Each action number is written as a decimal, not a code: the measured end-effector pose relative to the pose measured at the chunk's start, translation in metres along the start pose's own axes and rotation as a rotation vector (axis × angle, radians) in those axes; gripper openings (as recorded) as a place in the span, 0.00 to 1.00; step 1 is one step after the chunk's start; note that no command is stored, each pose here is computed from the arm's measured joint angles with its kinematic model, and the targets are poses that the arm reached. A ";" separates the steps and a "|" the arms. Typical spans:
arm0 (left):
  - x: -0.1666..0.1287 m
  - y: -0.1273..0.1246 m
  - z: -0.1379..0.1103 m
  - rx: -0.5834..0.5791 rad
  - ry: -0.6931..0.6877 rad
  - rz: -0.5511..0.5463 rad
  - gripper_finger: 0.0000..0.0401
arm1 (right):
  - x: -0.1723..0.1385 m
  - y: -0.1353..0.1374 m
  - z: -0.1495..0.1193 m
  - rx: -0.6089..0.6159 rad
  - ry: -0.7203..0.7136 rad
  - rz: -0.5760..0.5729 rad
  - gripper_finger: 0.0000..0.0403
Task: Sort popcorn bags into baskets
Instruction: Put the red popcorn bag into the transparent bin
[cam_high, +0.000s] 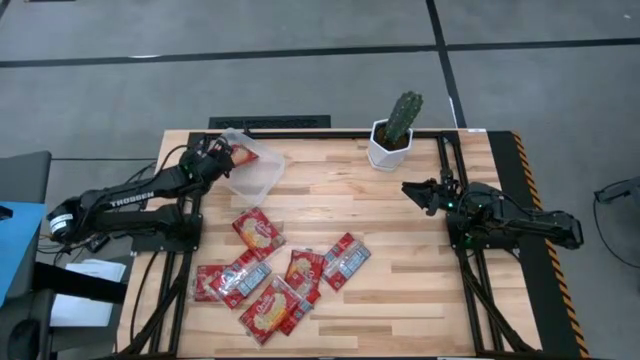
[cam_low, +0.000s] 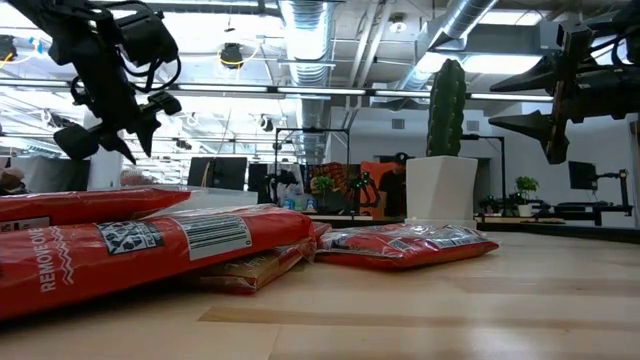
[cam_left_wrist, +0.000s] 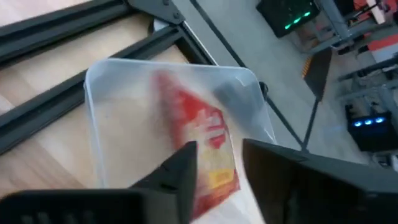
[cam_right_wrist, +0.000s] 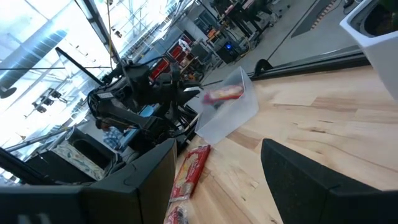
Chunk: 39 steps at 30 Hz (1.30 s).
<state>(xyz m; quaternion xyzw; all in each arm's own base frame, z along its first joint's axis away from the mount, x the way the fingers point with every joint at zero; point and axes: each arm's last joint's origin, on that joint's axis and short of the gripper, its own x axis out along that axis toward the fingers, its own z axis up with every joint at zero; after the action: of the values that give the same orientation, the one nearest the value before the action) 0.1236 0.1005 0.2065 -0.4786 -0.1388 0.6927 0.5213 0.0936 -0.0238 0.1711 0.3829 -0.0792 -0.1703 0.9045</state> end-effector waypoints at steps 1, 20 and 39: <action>0.001 0.000 0.001 0.006 0.011 0.006 0.36 | 0.000 0.000 0.000 0.000 0.000 0.000 0.65; -0.034 -0.028 -0.012 0.574 0.937 -0.447 0.66 | 0.000 0.000 0.000 0.001 0.000 0.000 0.65; -0.115 0.039 -0.053 0.338 0.867 0.010 0.67 | 0.000 0.000 0.000 0.002 0.003 0.003 0.65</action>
<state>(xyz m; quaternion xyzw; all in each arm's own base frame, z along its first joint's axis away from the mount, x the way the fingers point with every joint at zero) 0.1432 -0.0302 0.2122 -0.6331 0.2091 0.4443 0.5984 0.0937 -0.0236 0.1711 0.3841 -0.0785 -0.1683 0.9044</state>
